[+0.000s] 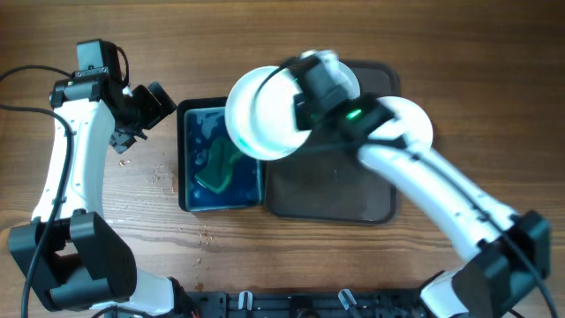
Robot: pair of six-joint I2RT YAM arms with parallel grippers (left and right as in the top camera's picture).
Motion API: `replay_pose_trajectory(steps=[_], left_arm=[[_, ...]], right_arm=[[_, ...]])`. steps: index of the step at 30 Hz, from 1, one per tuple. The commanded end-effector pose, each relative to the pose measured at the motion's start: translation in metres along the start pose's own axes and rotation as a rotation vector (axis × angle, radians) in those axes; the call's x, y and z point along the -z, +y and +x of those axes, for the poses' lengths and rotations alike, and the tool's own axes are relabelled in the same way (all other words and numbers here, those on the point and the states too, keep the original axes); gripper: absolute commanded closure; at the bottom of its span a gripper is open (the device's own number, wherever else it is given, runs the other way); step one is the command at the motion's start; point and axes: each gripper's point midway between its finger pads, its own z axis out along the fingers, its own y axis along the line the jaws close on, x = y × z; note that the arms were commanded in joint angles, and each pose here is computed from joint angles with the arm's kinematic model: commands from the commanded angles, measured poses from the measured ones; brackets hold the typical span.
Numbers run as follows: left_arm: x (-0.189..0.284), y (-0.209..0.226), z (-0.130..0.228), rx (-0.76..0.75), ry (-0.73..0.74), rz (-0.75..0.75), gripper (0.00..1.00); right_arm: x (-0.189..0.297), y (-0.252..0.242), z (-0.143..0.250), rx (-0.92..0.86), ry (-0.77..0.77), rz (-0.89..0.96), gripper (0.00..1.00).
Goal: Clean dirty plates on tray and stack at the side
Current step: 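Carry the plate to the right side and set it on the table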
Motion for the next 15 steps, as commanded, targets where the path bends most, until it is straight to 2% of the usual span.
replay_pose_trajectory(steps=[1, 4, 6, 12, 15], left_arm=[[0.006, 0.0, -0.005, 0.016, -0.022, 0.004, 0.0], [0.006, 0.0, -0.005, 0.016, -0.022, 0.004, 0.0], [0.006, 0.0, -0.005, 0.016, -0.022, 0.004, 0.0], [0.006, 0.0, -0.005, 0.016, -0.022, 0.004, 0.0], [0.006, 0.0, -0.005, 0.016, -0.022, 0.004, 0.0]], right_arm=[[0.052, -0.033, -0.028, -0.228, 0.008, -0.263, 0.96], [0.065, -0.118, -0.035, -0.419, -0.015, -0.156, 0.95], [0.068, -0.175, -0.026, -0.544, -0.004, -0.061, 0.96], [0.074, -0.333, 0.038, -0.883, 0.084, 0.284, 0.96], [0.074, -0.382, 0.076, -1.006, 0.151, 0.4, 0.96]])
